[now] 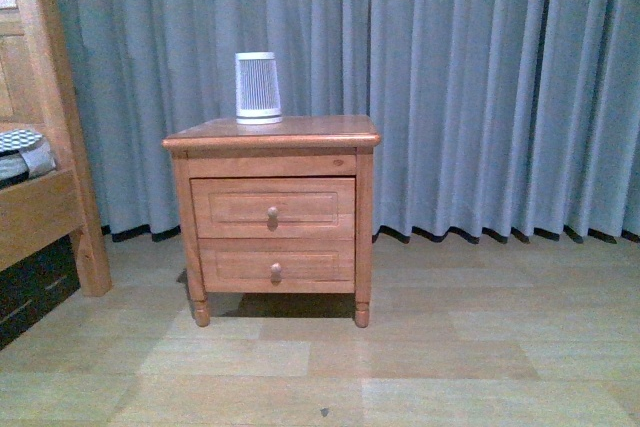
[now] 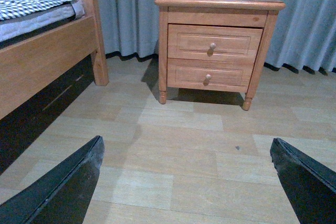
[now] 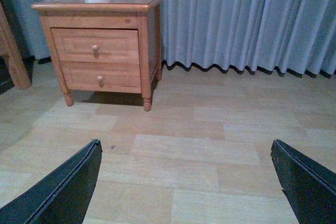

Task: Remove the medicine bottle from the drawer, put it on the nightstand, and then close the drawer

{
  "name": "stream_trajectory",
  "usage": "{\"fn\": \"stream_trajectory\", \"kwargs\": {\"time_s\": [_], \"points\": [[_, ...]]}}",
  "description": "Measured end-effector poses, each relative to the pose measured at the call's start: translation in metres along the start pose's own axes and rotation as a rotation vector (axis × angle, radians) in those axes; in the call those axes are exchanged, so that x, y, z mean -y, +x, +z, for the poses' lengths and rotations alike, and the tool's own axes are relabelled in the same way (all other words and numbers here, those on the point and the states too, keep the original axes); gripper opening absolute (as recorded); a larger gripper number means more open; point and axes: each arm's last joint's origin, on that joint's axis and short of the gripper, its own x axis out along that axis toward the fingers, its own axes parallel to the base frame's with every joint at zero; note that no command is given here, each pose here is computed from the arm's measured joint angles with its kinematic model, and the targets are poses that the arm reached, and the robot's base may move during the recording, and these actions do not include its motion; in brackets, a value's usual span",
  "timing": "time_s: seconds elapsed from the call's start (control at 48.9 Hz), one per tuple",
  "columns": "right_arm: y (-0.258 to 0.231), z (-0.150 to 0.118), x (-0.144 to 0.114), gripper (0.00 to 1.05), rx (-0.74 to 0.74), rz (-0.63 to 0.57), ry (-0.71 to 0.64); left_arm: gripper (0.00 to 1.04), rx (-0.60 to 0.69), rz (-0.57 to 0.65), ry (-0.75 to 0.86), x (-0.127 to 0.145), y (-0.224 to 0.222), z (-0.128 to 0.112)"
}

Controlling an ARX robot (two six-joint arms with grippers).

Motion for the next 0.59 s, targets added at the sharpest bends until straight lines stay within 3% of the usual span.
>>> {"fn": "stream_trajectory", "kwargs": {"time_s": [0.593], "points": [[0.0, 0.0, 0.0, 0.98, 0.0, 0.0, 0.0, 0.98, 0.0, 0.0, 0.0, 0.0, 0.0, 0.0]]}}
